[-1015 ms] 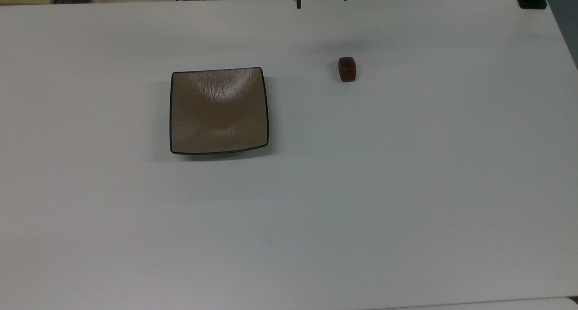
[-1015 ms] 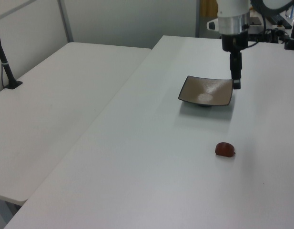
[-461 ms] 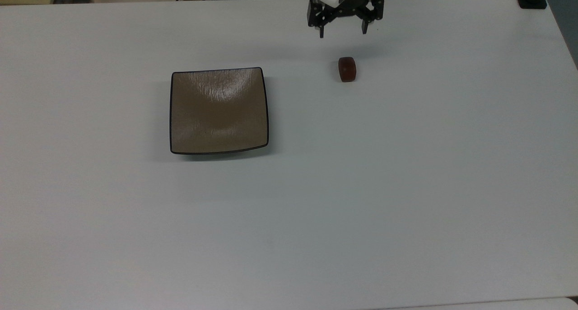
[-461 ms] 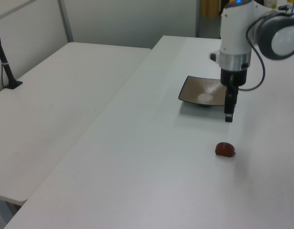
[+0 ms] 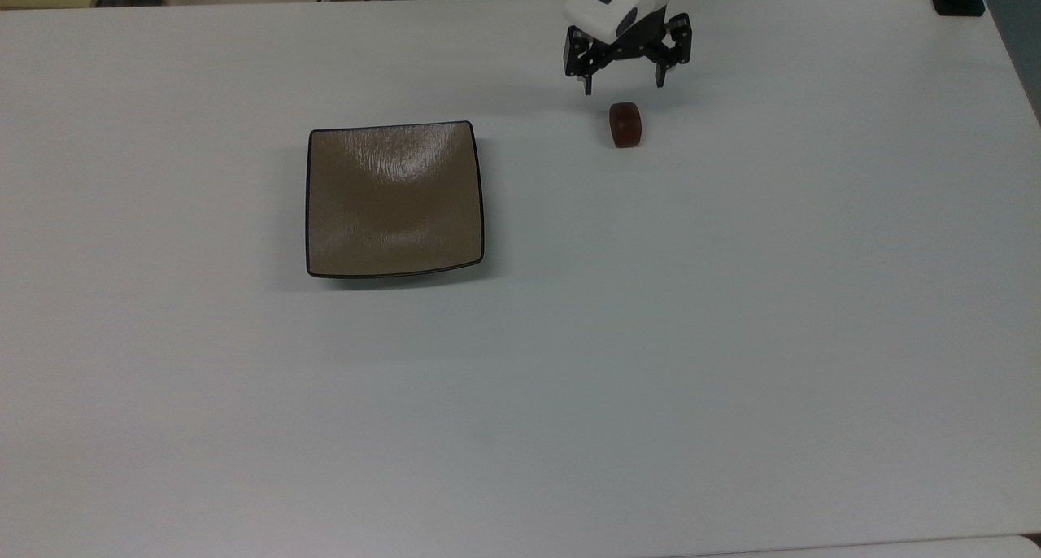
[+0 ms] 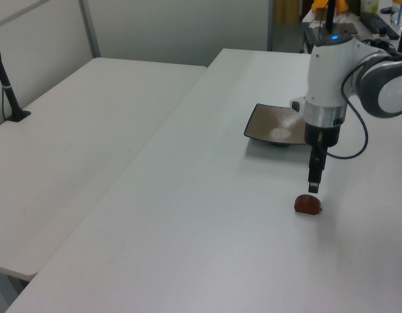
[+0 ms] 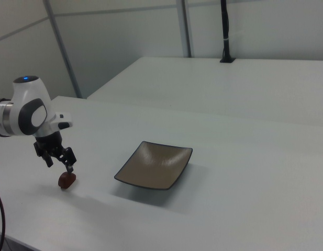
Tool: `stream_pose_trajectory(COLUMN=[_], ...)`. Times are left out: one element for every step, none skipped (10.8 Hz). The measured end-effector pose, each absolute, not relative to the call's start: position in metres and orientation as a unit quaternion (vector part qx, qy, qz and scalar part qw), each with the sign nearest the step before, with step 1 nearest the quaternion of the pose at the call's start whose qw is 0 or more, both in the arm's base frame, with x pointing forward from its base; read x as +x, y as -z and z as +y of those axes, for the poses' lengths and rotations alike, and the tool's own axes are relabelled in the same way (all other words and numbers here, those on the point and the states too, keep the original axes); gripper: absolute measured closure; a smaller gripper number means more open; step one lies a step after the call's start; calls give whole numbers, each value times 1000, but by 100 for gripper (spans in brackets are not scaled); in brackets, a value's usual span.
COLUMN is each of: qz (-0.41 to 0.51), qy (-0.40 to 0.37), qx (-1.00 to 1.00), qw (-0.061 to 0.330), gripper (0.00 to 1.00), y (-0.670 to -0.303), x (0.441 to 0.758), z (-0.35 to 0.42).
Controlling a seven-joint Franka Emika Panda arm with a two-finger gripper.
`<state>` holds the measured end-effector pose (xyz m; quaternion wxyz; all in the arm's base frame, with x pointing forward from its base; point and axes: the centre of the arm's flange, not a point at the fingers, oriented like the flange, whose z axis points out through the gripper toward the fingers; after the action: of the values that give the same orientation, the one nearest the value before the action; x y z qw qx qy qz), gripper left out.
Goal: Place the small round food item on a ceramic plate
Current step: 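Lower the open gripper over the red food item, then close the gripper on the red food item and lift it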
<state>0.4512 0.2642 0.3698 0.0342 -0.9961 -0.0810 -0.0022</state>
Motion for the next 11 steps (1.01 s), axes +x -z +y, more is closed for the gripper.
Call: stream_pose_trajectory(qz=[-80,-79,-79,-78,-79,-79,-80,-81,-81,-81,-84], qy=[1,1,3,3,1,1,4,4,3,1,0], qx=[-996,-996,-996,-996,-996,-996,-996,-996,-996,-996,-996], qw=[35,36,38,39,39,39,40,40,40,39,36], gripper=[0,0,0,0,0,0,0,0,0,0,0], y=[-363,-358,-354,-349,-344,-339,-334,-330,-328,-325,-323], x=[451,452,453,454,455,456,457,458,458,458,458], z=[266,267,267,267,267,268,269,269,269,269,269])
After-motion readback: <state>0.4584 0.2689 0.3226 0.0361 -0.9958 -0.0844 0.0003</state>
